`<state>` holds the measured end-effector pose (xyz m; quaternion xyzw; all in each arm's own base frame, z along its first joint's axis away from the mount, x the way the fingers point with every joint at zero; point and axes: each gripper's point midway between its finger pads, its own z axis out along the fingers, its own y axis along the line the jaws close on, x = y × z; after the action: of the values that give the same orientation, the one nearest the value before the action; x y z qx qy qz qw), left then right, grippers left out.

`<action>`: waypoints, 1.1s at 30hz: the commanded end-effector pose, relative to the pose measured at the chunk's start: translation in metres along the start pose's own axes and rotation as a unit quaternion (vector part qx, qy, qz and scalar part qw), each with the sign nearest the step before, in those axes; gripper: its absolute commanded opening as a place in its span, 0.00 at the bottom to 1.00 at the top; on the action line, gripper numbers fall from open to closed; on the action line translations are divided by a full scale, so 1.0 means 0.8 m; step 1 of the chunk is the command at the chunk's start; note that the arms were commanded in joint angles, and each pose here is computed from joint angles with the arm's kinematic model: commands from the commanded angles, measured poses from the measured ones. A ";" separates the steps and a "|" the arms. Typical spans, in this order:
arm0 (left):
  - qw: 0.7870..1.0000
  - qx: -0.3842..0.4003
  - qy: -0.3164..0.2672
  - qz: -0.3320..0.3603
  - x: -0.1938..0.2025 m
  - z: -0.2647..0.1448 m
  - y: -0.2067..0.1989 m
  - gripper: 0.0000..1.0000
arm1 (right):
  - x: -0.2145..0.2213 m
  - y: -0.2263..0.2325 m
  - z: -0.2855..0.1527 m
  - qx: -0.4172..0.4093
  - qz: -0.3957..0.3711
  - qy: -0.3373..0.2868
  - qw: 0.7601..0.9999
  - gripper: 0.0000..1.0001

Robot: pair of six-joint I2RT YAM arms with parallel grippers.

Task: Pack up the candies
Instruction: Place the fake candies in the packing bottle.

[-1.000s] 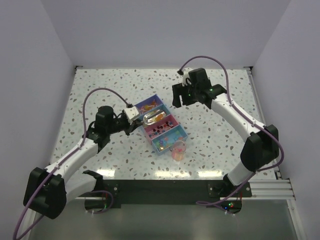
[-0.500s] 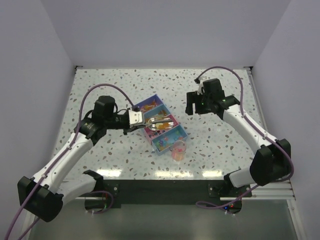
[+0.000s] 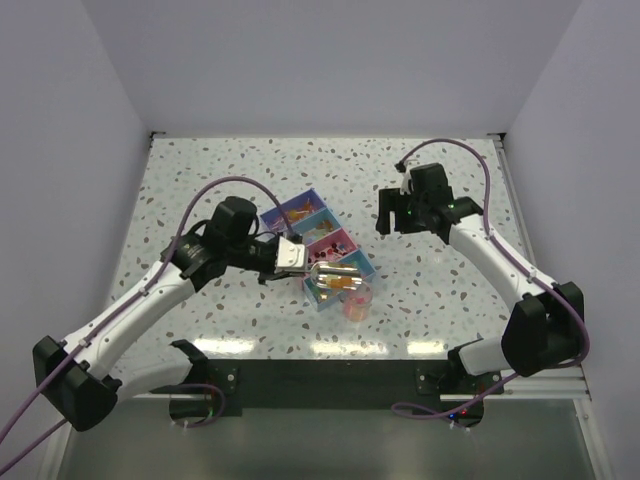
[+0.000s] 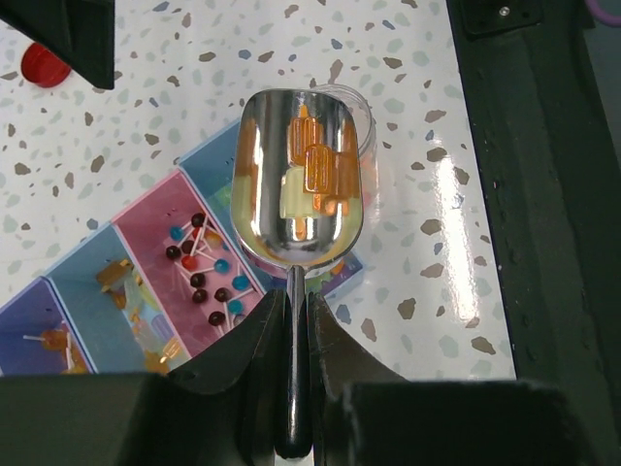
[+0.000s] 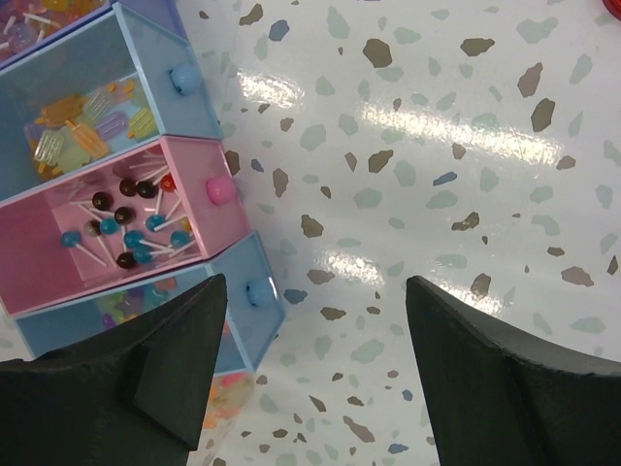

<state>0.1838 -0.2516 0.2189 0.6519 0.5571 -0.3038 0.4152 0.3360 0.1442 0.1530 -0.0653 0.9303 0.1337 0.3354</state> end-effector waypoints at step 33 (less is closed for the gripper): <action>0.985 0.029 0.166 0.034 -0.007 0.027 0.001 0.00 | -0.004 0.003 0.007 -0.022 0.009 -0.013 1.000 0.78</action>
<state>0.1805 -0.2749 0.2011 0.7172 0.5893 -0.2138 0.3042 0.3350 0.1441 0.1460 -0.0627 0.9298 0.1446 0.3327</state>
